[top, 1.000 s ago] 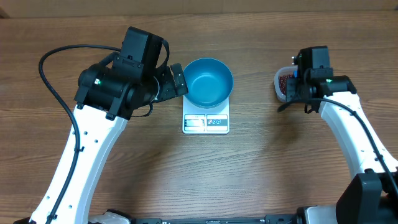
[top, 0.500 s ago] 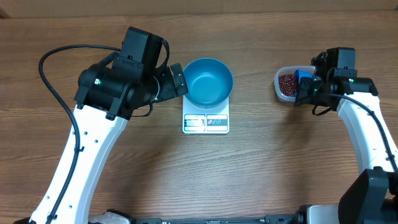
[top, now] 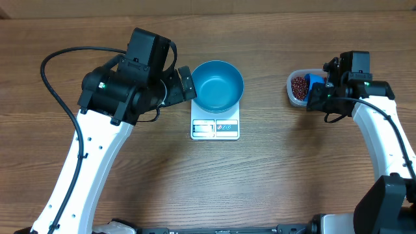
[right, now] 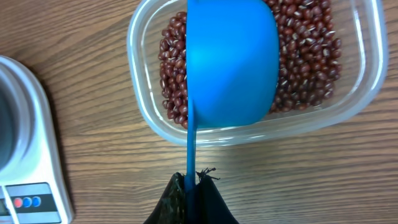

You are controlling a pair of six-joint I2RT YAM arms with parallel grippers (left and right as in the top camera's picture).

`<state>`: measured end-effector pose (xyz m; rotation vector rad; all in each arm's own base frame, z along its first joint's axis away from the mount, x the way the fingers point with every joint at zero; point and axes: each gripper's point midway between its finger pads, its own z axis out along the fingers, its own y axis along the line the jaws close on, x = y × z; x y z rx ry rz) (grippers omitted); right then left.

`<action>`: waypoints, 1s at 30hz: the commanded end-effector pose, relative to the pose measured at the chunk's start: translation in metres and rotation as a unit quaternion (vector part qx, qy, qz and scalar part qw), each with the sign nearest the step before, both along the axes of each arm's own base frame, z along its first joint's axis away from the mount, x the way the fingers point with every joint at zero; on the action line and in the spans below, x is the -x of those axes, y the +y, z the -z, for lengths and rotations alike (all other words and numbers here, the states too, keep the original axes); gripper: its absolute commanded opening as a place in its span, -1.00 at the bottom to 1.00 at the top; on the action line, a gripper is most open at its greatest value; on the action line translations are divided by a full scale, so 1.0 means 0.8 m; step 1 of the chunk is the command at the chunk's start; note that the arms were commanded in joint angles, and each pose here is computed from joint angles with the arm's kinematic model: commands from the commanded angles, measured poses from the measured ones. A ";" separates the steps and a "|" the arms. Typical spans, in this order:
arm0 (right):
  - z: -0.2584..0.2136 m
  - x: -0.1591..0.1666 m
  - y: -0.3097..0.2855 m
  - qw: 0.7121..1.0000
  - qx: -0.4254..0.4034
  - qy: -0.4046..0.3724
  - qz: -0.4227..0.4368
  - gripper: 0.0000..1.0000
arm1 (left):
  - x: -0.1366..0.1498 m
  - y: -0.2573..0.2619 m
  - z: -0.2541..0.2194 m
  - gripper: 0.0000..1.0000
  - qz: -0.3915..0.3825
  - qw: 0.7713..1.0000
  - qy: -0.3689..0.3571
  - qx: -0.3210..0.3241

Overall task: Scoop item into bowl and weigh 150g on scale
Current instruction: 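Tilt and drag the blue cup through the beans to scoop them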

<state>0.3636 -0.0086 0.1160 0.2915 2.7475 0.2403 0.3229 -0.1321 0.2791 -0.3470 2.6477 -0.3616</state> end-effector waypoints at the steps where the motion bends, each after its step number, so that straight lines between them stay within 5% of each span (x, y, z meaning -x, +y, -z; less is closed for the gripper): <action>1: -0.007 -0.006 0.016 0.999 -0.039 -0.003 0.004 -0.92 | -0.004 0.004 0.000 0.99 0.003 1.000 -0.005 -0.011; 30: -0.005 0.007 0.029 0.990 -0.111 0.037 0.083 -0.92 | -0.001 0.005 0.002 0.99 0.002 1.000 0.001 -0.013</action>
